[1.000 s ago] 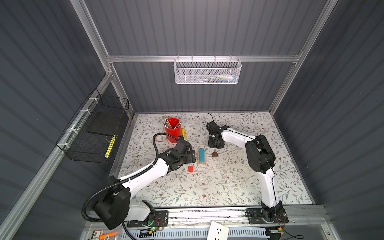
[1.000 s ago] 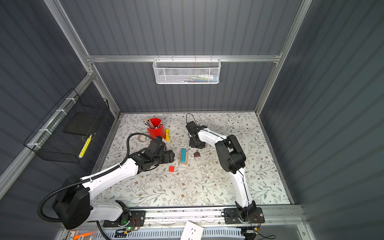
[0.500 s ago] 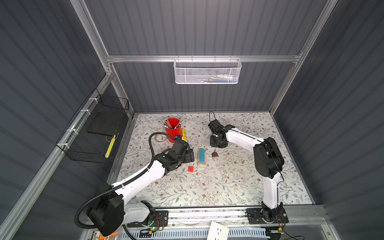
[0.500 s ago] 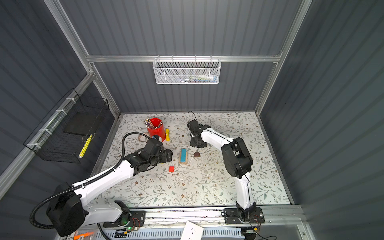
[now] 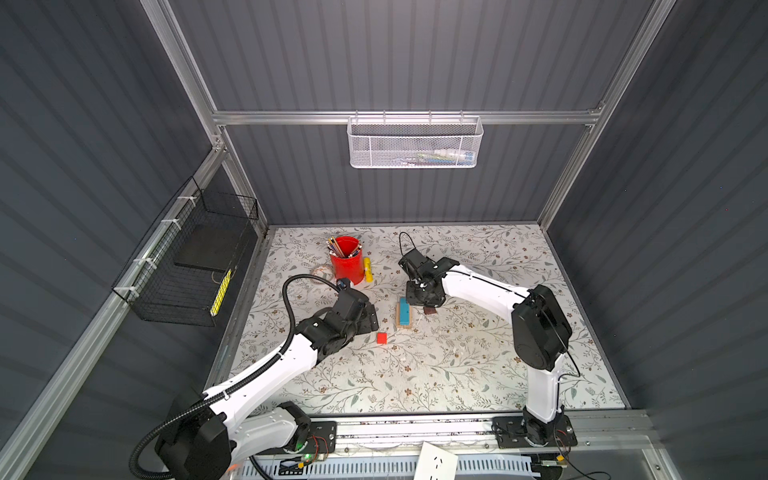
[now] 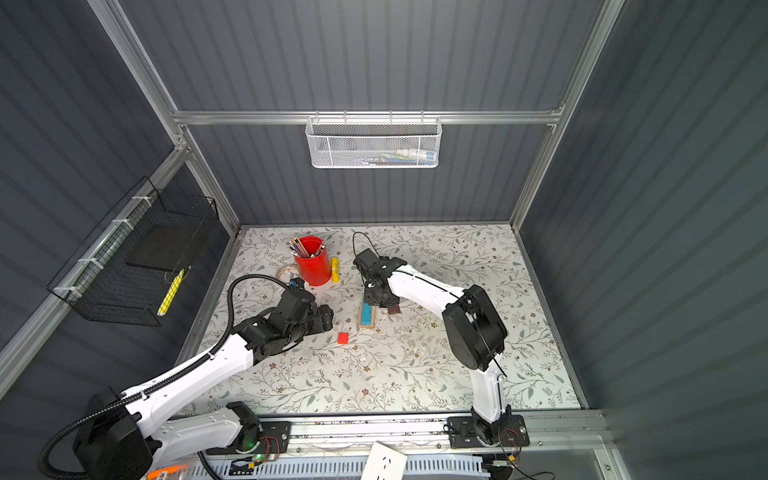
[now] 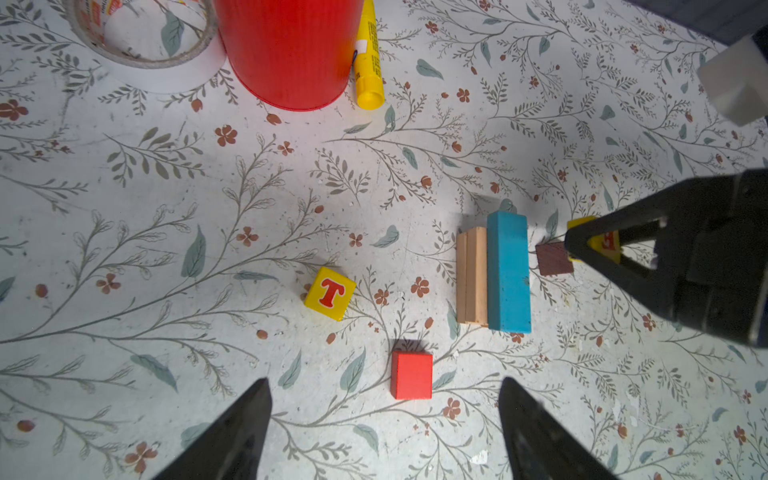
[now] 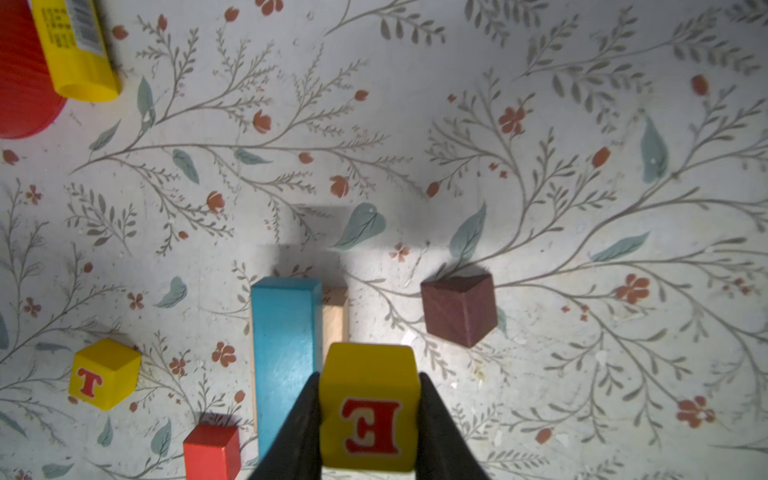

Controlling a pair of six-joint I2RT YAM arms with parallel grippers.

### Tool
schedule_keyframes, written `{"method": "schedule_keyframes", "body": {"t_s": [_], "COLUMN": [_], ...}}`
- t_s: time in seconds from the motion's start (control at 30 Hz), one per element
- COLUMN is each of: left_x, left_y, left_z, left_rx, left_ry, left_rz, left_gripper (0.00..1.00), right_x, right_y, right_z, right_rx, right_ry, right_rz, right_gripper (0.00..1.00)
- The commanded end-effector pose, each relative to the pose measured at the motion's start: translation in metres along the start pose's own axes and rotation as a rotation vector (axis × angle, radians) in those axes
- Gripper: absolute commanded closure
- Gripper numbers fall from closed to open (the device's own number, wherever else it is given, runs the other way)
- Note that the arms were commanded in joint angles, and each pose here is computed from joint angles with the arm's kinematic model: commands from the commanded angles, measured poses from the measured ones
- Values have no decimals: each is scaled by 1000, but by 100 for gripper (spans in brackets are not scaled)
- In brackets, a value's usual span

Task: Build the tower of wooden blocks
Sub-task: 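Carry the E cube over the teal block and set it on top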

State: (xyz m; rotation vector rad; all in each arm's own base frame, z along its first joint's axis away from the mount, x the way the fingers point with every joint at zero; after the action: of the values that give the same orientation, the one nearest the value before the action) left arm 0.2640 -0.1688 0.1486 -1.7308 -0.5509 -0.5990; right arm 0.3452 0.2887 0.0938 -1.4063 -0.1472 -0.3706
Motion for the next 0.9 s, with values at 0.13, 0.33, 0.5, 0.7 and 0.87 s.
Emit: {"method": "schedule_keyframes", "body": {"t_s": [0.13,0.33,0.5,0.7,0.87], "left_x": [-7,-7,-9,-7,-7], "left_y": [-6,-8,-7,-8,-7], "left_z": [17,20,22,21,21], "left_rx": [56,67,73,75,78], "left_ry": [-23,-25,-26,-24,-22], "left_rz": [-4,-12,-10,-15,-12], "left_gripper": [14,14,13,13,12], "right_x": [-16,-24,-28,-29,-32], "right_y": [1,10,17,21,23], "right_z": [20,31,31,31,31], "right_rx": [-17,-24,-45,-52,-55], "right_ry": [13,-5,-18,-24,-28], "right_rz": [6,19,23,29,45], "right_gripper": [73,72,71,69,64]}}
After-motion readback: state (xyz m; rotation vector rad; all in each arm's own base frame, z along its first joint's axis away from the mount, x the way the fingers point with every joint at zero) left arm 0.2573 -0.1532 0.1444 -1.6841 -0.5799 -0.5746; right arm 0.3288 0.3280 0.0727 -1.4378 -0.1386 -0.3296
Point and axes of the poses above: each gripper's point midway between its finger pads, its own y axis out along the fingers, its own z axis along the line the jaws close on, x = y × z, the point moved 1 cm from there along -y, back along the fingers, and after that the axes turned 7 degrees about y, right-handed, at the moved point
